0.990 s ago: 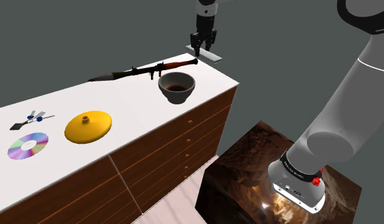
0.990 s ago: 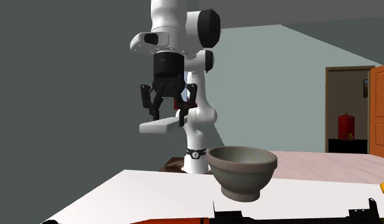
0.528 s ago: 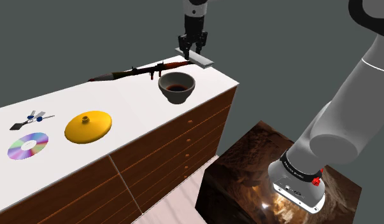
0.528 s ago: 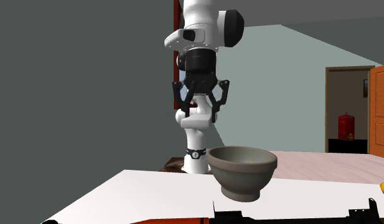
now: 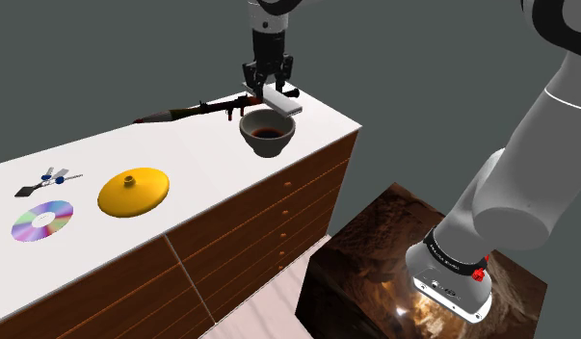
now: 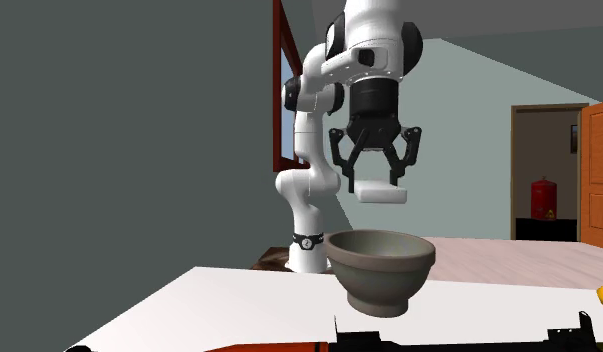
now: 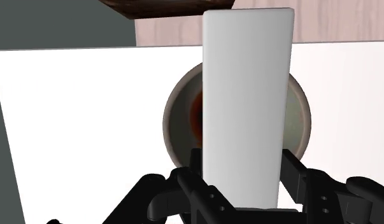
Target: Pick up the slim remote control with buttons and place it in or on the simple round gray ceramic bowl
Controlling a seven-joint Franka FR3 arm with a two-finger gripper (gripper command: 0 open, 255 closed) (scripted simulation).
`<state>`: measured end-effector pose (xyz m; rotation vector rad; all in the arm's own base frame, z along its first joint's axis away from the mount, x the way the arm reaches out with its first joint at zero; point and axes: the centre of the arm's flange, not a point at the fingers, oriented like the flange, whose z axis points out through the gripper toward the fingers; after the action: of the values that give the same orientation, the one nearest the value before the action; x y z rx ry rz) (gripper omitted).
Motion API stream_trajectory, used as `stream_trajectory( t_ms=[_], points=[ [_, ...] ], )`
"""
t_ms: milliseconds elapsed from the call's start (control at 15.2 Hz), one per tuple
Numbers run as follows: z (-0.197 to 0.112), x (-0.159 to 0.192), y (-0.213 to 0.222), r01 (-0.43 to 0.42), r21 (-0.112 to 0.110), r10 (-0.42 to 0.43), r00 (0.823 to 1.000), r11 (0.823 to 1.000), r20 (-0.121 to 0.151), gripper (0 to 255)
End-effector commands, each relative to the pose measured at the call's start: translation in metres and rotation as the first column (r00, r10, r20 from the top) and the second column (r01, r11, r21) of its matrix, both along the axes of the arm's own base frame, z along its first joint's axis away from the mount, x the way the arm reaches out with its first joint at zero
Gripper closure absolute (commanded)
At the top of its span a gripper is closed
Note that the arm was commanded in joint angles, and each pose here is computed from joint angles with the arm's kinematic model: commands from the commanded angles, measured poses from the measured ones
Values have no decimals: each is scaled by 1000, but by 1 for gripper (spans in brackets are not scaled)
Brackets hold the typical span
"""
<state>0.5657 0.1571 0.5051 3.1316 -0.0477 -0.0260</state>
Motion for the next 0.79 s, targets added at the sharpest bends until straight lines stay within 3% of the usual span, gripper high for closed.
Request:
stream_trajectory(
  t_ms=[0,726],
  points=[
    [-8,-1,8,1,0,-1,1000,1000,0,255],
    [-66,-1,8,1,0,-1,1000,1000,0,255]
  ],
)
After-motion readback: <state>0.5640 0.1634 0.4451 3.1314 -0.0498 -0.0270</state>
